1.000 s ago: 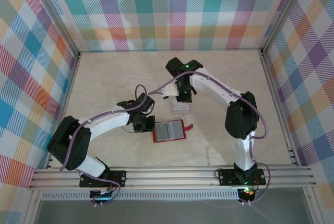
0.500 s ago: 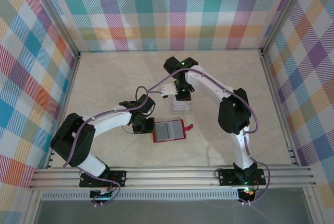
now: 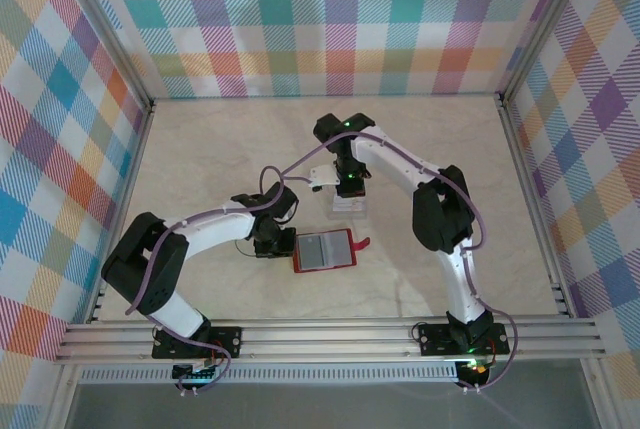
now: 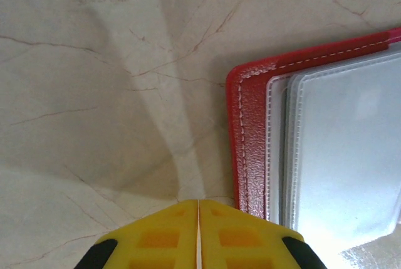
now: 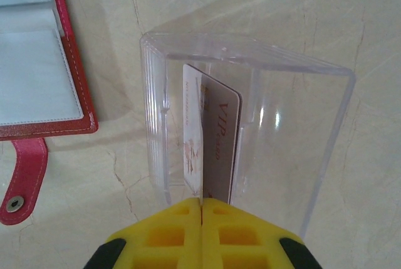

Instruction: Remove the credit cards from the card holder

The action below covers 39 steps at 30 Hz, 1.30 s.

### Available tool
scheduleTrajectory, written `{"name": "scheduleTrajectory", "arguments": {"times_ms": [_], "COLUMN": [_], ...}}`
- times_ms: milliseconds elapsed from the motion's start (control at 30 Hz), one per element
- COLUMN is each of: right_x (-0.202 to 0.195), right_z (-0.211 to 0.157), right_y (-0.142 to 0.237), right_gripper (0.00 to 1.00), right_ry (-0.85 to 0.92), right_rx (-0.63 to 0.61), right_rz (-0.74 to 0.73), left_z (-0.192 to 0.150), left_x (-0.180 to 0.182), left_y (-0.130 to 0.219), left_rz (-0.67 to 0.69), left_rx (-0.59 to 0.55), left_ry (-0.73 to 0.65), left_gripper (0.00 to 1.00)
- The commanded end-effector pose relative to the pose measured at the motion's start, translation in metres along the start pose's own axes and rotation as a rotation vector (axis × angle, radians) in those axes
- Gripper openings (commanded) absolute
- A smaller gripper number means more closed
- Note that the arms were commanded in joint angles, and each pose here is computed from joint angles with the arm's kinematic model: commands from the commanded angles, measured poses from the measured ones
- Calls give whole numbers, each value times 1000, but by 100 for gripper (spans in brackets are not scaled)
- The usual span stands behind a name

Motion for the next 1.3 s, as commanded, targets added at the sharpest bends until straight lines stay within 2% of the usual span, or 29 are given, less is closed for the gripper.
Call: {"name": "scheduleTrajectory", "arguments": {"times_ms": [0,200,300,667,800,867,1033,1100,1267], "right_x": [3,-1,-7,-9,-6,-8,8,16,46], "right_z": [2,-1,-5,-12,-15,-16,-6,-1,7], "right_y": [-10,-15,-12,24,38,44,56,53,44], "right_gripper": [1,17,22,27,29,33,33,36,36], "right_ry": [-22,-45,-64,-134,-223,-322,-597,-704,-960], "right_rx": [-29,-22,0,-6,-33,-58,-246,-314,-529], "right_rz": [51,40,-11,-169,-253,-312,-316,-313,-197], "left_z": [6,8,9,14,17,18,19,19,20], "left_x": [-1,0,0,-5,-10,-12,-14,-14,-18], "left_y": [2,4,3,-1,-1,-2,-2,-1,0], "left_rz": [7,16,21,18,4,-5,-22,-27,-58], "left_rx": [-6,-19,-19,-14,-14,-10,-18,-20,-25], "left_ry": [-7,-7,-7,-14,-18,-19,-16,-15,-19], "left_gripper": [10,9,9,9,9,9,9,9,9]}}
Point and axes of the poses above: each hand's point on the last joint's axis, 136 mm out from that joint toward the fingers, its own y axis back along the fingers, its own x axis along the line the jaws close on, z = x × y, the point moved 8 cm from there along y, back along the fingers, and after that the axes turned 14 degrees about y, right-handed, at the moved point
